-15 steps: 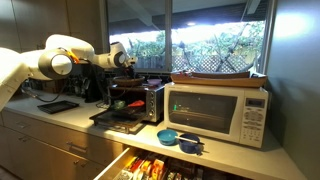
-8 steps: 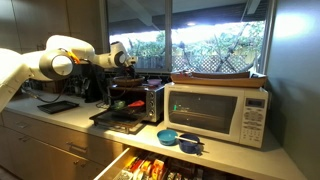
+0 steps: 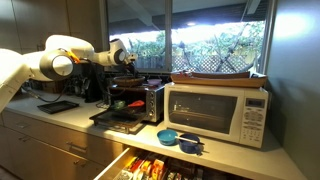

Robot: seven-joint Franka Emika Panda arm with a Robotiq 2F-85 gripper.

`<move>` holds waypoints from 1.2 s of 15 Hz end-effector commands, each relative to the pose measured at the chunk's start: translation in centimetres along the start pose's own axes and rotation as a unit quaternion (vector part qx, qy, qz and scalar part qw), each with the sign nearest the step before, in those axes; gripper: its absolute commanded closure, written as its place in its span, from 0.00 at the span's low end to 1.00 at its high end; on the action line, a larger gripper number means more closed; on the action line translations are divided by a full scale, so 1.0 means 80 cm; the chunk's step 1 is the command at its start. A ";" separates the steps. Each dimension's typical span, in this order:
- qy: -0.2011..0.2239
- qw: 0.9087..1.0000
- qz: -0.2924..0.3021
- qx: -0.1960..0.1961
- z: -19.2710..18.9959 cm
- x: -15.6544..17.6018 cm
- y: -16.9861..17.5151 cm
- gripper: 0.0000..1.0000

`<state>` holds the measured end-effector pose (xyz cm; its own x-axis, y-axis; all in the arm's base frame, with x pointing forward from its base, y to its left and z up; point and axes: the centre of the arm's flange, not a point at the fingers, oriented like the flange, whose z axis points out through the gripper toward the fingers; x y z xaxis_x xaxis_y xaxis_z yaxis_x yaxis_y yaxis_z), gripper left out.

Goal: Remove the clip from the basket

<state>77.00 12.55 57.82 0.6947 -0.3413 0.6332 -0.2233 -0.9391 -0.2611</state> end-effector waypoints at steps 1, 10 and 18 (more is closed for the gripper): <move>0.017 1.000 0.004 0.022 -0.057 0.016 0.002 0.99; -0.004 0.994 0.093 -0.051 -0.145 -0.007 0.119 0.99; 0.002 0.971 0.195 -0.136 -0.151 0.018 0.209 0.97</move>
<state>65.98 -4.15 63.19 0.5176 -0.6734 0.5278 -0.6419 -0.7135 -0.2809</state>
